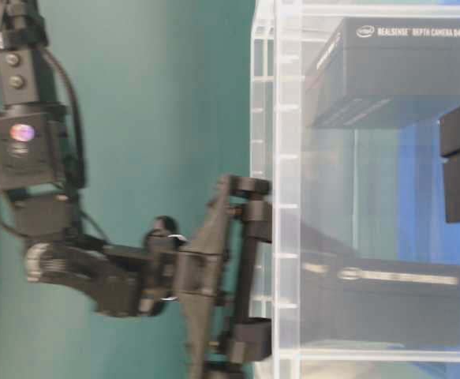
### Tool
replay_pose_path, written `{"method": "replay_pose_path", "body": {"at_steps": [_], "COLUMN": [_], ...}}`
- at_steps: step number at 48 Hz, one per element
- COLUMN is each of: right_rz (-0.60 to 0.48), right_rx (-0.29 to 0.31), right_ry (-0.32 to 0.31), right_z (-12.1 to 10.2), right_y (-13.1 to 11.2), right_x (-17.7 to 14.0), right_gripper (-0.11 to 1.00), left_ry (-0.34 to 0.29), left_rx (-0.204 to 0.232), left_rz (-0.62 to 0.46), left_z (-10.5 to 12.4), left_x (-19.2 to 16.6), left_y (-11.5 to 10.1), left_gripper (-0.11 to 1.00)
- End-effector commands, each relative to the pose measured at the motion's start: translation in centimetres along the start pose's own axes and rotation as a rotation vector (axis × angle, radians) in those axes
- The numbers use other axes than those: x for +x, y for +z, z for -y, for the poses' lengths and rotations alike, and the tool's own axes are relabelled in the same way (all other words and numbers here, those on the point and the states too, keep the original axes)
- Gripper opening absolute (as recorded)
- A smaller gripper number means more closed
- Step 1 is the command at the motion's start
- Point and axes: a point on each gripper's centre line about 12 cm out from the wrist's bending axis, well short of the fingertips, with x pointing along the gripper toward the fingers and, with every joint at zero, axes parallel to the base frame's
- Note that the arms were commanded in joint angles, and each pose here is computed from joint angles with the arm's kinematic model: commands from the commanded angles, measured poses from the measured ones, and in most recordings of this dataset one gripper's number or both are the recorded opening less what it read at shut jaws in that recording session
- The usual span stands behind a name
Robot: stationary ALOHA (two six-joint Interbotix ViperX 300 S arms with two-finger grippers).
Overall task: Take the box out of the case with the right arm.
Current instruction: 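Close the right gripper on the left black box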
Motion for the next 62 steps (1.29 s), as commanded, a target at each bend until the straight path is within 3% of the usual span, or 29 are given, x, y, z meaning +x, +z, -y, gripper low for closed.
{"method": "replay_pose_path", "body": {"at_steps": [1,16,24,62], "right_rz": [0.025,0.107,0.114,0.116], "right_rx": [0.005,0.021,0.030,0.032], "right_ry": [0.112,0.136,0.130,0.132], "right_z": [-0.9,-1.2,-0.9,-0.9], "right_y": [0.5,1.9,2.1,2.0], "right_x": [-6.9,-14.2,-16.3,-16.7], "right_gripper": [0.69,0.68,0.68,0.68], "left_ry": [-0.004,-0.005,-0.005,-0.004], "left_rx": [-0.002,-0.002,-0.002,-0.004], "left_rz": [0.024,0.024,0.024,0.024], "left_z": [0.1,0.1,0.1,0.1], "left_x": [-0.7,-0.7,-0.7,-0.7], "left_y": [0.5,0.5,0.5,0.5], "left_gripper": [0.02,0.02,0.02,0.02]}}
